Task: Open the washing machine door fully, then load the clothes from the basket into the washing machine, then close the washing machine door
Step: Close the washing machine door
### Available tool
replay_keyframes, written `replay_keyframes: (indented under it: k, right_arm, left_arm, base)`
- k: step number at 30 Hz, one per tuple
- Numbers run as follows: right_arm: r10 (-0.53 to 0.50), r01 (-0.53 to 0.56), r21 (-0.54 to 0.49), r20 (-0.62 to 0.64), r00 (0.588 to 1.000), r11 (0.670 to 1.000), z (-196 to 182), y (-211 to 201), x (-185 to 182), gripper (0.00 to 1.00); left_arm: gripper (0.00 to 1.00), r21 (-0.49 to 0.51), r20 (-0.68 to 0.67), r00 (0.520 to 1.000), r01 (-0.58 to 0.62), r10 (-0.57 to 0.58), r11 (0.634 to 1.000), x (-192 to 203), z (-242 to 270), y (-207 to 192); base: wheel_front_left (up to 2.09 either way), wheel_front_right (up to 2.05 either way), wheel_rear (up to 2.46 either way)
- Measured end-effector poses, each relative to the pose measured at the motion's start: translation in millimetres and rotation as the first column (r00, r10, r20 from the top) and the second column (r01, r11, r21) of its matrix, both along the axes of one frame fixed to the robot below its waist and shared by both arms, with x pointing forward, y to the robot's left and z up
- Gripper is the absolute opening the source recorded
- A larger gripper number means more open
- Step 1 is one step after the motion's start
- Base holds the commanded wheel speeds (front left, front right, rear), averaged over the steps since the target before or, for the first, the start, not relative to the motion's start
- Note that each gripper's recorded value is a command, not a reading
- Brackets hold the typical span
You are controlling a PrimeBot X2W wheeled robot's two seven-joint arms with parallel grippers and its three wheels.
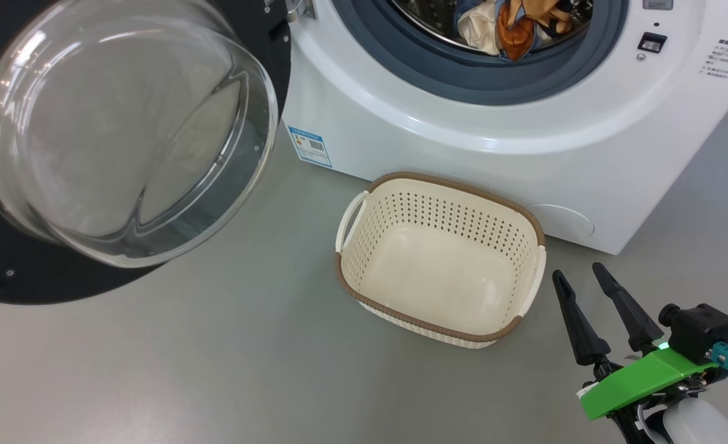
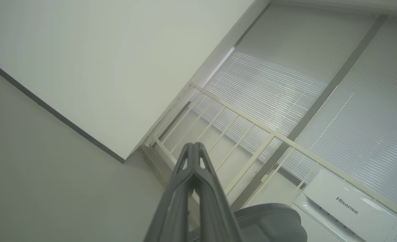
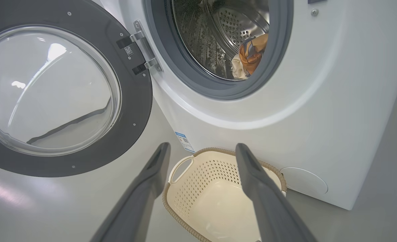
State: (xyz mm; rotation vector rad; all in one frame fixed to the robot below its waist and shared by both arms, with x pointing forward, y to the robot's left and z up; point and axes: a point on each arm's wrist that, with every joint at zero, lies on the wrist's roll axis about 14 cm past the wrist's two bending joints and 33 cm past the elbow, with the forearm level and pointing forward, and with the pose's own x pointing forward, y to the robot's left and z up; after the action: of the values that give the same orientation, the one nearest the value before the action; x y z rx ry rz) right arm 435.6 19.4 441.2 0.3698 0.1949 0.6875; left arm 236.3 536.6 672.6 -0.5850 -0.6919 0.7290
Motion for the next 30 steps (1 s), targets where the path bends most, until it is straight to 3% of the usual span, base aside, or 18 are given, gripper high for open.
replay_keyframes:
  k: [7, 15, 19, 30]
  right_arm:
    - [0.003, -0.003, -0.012, -0.020, 1.000, 1.000, -11, -3, 1, 1.00]
    - [0.015, -0.016, -0.025, -0.037, 0.999, 1.000, -23, -4, 6, 1.00]
    - [0.022, -0.023, -0.026, -0.038, 0.999, 0.999, -27, -2, 11, 1.00]
    - [0.040, -0.042, -0.033, -0.051, 0.998, 0.999, -39, -1, 18, 1.00]
  left_arm:
    - [0.00, -0.240, -0.069, 0.993, 0.074, -0.093, 0.968, 7, -38, 26]
    - [0.00, -0.453, -0.133, 0.961, 0.158, -0.242, 0.877, 19, -82, 24]
    - [0.00, -0.516, -0.173, 0.933, 0.188, -0.316, 0.836, 26, -99, 16]
    - [0.00, -0.595, -0.216, 0.899, 0.188, -0.381, 0.781, 38, -128, 7]
  base:
    - [0.00, 0.00, 0.00]
    - [0.00, 0.00, 0.00]
    - [0.00, 0.00, 0.00]
    - [0.00, 0.00, 0.00]
